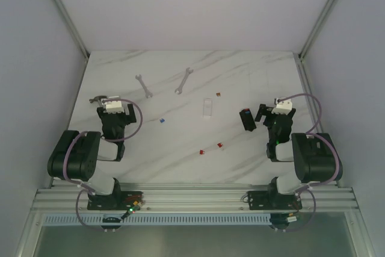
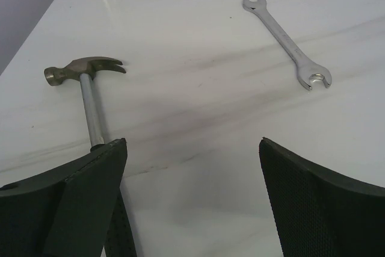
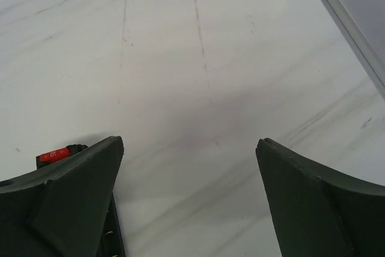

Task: Snap on the fuse box
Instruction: Pick up the fuse box base from the center of the board.

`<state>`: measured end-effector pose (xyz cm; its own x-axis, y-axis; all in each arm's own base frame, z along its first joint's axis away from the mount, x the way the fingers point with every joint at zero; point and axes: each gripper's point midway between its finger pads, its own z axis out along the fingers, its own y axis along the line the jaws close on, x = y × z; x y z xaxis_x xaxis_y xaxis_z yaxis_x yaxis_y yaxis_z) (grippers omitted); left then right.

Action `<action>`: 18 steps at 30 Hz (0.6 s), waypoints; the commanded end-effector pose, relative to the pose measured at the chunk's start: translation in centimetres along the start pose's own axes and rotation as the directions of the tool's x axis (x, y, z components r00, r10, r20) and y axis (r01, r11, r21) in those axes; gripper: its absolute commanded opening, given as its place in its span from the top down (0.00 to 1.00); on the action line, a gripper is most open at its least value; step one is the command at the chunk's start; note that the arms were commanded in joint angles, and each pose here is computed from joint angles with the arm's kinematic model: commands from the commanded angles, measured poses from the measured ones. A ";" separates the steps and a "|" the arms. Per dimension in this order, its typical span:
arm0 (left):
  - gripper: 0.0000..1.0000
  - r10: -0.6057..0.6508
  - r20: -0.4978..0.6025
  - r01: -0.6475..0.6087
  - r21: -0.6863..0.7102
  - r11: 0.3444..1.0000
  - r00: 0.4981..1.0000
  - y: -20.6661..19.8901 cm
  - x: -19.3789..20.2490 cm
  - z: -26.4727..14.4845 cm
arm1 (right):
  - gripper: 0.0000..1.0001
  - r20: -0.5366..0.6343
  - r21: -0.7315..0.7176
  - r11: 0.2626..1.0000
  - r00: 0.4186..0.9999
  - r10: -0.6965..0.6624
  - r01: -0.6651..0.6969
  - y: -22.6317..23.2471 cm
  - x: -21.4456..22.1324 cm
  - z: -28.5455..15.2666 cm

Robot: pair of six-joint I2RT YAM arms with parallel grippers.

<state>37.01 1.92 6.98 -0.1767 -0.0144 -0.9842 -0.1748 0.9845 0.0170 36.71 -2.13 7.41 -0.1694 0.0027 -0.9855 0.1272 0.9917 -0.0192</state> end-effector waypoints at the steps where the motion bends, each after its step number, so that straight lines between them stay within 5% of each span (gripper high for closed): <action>1: 0.00 0.000 0.046 -0.001 0.016 1.000 0.999 -0.3 -1.4 0.3 | 0.00 0.067 0.000 1.000 0.998 0.008 -0.008 0.0 -1.9 0.6; 11: 0.00 0.006 0.048 -0.007 0.025 1.000 0.999 -0.4 -1.5 0.3 | 0.00 0.070 0.003 1.000 0.998 0.010 -0.011 -0.1 -2.1 0.7; 18: 0.00 0.014 -0.065 -0.016 -0.018 1.000 0.998 -0.1 -3.1 1.5 | 0.00 -0.104 -0.045 0.998 0.994 0.034 -0.039 1.2 -3.5 1.7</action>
<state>38.33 1.54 8.26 -0.2079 -0.0076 -0.9781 -0.1540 0.9878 0.0251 38.28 -2.02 8.65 -0.2162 0.0115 -0.9763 0.1244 0.9921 -0.0159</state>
